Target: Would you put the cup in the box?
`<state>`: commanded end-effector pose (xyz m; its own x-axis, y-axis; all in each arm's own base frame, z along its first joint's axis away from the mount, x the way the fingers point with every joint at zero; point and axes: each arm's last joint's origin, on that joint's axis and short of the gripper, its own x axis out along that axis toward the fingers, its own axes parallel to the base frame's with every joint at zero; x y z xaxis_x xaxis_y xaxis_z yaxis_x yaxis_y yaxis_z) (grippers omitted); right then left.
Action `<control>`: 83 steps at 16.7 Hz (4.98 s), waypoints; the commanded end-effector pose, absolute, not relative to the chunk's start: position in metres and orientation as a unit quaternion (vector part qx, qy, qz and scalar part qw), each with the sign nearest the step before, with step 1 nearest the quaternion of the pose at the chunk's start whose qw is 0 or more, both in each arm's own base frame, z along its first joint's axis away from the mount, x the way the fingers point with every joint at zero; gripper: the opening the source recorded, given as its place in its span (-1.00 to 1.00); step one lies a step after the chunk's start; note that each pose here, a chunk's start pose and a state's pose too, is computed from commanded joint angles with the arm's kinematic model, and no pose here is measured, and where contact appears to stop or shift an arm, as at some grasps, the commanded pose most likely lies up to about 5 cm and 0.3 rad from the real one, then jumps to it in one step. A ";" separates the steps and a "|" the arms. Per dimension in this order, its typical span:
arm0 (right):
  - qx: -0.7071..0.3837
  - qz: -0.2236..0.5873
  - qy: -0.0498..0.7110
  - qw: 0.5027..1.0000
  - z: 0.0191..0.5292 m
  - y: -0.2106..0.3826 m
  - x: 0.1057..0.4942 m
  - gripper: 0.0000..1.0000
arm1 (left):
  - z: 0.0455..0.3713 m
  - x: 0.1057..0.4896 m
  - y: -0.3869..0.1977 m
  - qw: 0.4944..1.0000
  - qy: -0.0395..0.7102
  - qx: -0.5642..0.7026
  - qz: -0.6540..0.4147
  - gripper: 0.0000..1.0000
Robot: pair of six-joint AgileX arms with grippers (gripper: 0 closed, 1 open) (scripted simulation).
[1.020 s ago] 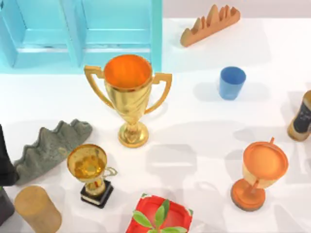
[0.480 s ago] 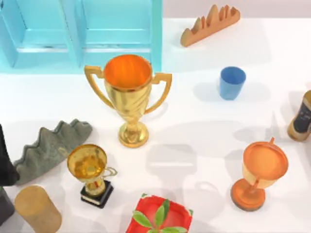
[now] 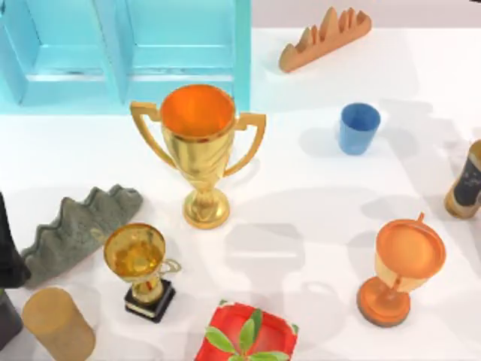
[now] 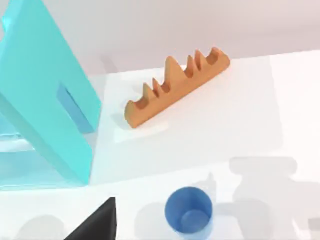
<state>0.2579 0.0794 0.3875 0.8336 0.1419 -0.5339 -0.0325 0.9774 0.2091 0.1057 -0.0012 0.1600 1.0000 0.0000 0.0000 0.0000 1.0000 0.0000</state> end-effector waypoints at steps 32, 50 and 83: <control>0.003 -0.004 0.633 0.774 0.137 0.193 0.470 1.00 | 0.160 0.106 -0.001 1.000 0.000 0.000 0.000 1.00; 0.003 -0.004 0.633 0.774 0.134 0.193 0.471 -1.00 | 0.160 0.106 -0.001 1.000 0.000 0.000 0.000 1.00; 0.012 0.004 0.654 0.757 0.277 -0.119 0.294 -1.00 | 0.160 0.106 -0.001 1.000 0.000 0.000 0.000 1.00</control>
